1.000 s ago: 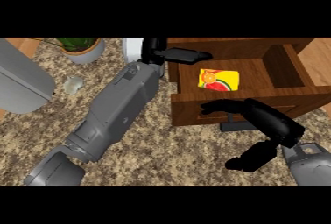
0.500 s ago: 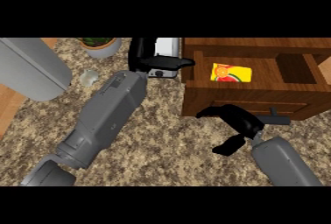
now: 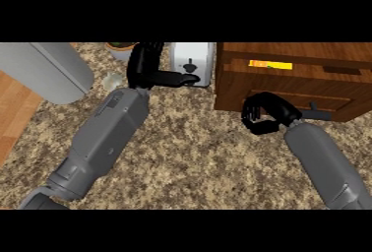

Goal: Pick up the cup, place it into the drawer and close the drawer

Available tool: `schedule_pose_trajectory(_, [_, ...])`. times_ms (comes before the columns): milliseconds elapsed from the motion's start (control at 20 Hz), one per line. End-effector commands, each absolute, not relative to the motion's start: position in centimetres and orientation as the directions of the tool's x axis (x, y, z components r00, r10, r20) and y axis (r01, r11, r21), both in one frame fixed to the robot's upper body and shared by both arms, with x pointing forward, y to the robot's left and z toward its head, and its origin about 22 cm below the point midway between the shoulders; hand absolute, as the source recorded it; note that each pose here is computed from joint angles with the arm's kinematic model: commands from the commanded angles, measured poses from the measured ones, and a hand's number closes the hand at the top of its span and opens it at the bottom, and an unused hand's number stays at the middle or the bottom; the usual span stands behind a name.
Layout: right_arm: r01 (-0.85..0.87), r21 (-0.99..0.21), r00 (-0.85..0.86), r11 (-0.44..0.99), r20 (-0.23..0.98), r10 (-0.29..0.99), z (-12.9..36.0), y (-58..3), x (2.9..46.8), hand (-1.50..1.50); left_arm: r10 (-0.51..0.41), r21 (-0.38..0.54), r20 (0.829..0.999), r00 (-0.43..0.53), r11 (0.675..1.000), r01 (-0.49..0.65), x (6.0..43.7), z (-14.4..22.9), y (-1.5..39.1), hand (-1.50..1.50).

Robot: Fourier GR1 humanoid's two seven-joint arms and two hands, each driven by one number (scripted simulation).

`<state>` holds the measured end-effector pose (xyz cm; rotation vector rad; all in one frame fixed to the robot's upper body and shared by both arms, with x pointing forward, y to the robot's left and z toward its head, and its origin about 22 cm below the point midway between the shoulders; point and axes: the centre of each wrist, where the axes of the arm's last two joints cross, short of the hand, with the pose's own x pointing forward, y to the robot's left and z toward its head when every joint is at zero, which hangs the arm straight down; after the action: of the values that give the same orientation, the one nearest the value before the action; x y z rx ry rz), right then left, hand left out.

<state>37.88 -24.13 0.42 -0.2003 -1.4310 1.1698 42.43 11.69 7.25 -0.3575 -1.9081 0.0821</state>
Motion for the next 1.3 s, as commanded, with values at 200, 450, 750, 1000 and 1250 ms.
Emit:
schedule_pose_trajectory(200, [-0.309, -0.710, -0.257, 0.633, 0.703, 0.663, 5.3, -27.7, 42.4, 1.50, 0.290, -0.226, 0.907, -0.304, 0.947, 0.230, 41.6, 6.5, 14.3, -1.50])
schedule_pose_trajectory(450, [-0.236, -0.700, -0.212, 0.674, 0.714, 0.667, 8.4, -29.8, 43.4, 1.50, 0.283, -0.207, 0.906, -0.316, 0.945, 0.253, 41.8, 7.4, 14.9, -1.50])
schedule_pose_trajectory(750, [-0.226, -0.673, -0.232, 0.704, 0.739, 0.632, 11.2, -30.3, 44.0, 1.50, 0.304, -0.220, 0.905, -0.297, 0.933, 0.284, 41.3, 6.5, 15.9, -1.50])
schedule_pose_trajectory(1000, [-0.240, -0.658, -0.223, 0.714, 0.753, 0.619, 11.7, -31.4, 43.7, 1.50, 0.327, -0.238, 0.903, -0.278, 0.921, 0.308, 41.0, 6.3, 15.8, -1.50])
schedule_pose_trajectory(1250, [-0.242, -0.642, -0.235, 0.727, 0.766, 0.598, 12.3, -31.9, 43.5, 1.50, 0.328, -0.238, 0.900, -0.288, 0.922, 0.306, 41.0, 6.5, 16.6, -1.50])
